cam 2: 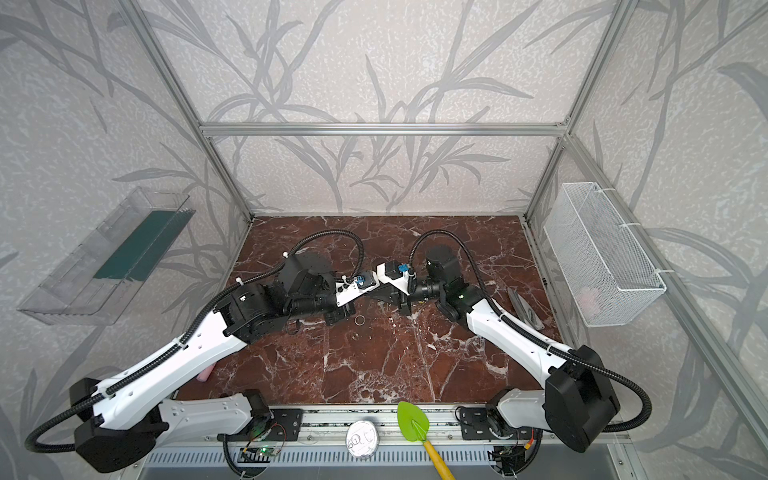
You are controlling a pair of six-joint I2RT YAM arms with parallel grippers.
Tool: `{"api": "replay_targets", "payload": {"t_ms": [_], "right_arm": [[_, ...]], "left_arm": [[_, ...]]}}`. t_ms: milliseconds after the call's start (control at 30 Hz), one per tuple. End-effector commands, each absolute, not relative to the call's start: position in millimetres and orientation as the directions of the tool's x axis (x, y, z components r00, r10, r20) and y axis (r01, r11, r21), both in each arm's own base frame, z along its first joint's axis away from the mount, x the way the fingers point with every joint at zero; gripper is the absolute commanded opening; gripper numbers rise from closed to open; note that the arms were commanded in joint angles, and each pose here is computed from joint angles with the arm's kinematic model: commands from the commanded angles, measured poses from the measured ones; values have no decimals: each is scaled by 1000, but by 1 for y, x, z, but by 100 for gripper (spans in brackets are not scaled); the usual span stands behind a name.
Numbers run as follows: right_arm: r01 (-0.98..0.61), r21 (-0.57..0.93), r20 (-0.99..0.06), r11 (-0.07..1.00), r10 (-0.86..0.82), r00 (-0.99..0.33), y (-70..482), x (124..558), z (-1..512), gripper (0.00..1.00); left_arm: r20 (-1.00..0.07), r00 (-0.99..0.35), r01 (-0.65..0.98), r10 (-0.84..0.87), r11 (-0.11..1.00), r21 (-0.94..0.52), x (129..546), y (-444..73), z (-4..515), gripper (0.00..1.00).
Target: Put the keys on the keyring
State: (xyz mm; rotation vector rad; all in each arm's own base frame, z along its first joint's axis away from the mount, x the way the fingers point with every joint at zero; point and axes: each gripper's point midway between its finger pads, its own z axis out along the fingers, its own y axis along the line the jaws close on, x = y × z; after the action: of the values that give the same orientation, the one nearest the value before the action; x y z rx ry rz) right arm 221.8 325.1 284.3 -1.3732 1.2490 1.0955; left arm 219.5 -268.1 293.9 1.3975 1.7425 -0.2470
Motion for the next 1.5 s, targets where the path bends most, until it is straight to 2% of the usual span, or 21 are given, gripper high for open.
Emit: {"api": "replay_targets", "payload": {"t_ms": [0,100,200,500,1000,1467], "right_arm": [[-995,-99,-990,-2,-104,98,326,229,302,0],[-997,-78,-995,3,-65,77,318,235,310,0],[-998,-67,-997,-3,-26,67,311,236,318,0],[-995,-76,-997,-66,39,74,302,227,338,0],[-985,-79,-991,-151,118,62,301,215,357,0],[-978,-72,-992,-194,112,51,300,207,356,0]], "left_arm": [[-778,67,864,625,353,358,215,-278,314,10],[-794,74,844,603,387,373,215,-271,319,25],[-816,88,819,571,425,385,213,-262,322,29],[-893,187,763,408,513,394,208,-253,326,26],[-914,351,772,205,489,406,200,-275,351,21],[-909,377,751,180,515,413,207,-276,360,21]]}}
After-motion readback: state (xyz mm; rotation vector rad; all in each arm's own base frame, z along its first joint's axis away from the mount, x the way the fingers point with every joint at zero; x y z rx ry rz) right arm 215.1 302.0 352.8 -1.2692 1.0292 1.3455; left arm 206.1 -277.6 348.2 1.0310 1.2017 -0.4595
